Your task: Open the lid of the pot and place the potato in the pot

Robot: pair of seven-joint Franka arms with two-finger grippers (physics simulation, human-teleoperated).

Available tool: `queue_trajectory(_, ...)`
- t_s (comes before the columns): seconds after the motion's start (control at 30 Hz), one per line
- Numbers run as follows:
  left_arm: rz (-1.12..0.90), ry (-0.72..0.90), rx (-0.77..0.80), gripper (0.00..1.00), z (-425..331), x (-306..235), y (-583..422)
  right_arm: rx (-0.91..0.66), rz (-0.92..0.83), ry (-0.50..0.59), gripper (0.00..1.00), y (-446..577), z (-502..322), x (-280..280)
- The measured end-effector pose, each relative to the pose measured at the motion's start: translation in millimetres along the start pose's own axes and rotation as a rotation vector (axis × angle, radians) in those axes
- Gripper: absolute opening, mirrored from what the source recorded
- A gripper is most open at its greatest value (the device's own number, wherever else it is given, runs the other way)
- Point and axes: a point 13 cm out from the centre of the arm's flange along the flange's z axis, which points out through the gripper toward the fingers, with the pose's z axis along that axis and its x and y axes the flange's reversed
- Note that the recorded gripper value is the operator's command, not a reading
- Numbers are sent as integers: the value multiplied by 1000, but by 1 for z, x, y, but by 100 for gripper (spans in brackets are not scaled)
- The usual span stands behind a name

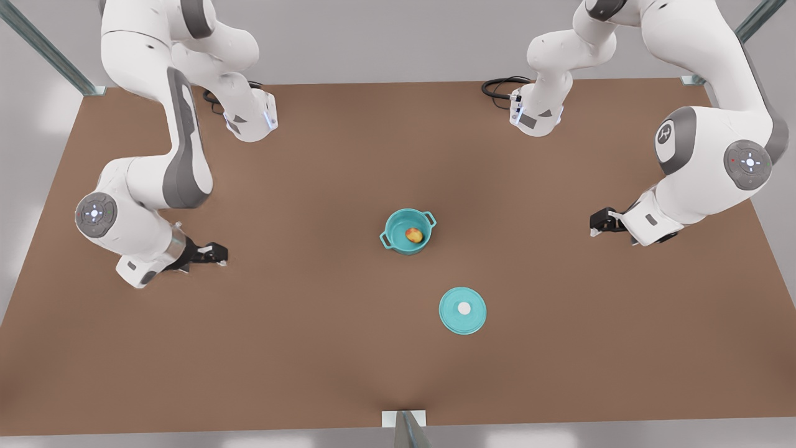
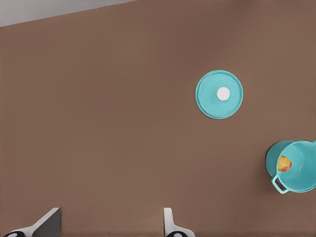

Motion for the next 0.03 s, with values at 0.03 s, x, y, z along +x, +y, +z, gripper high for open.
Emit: queue_trajectory(0.03, 1, 0, 0, 100, 0, 0, 0, -5, 0, 37, 100, -7, 6, 19)
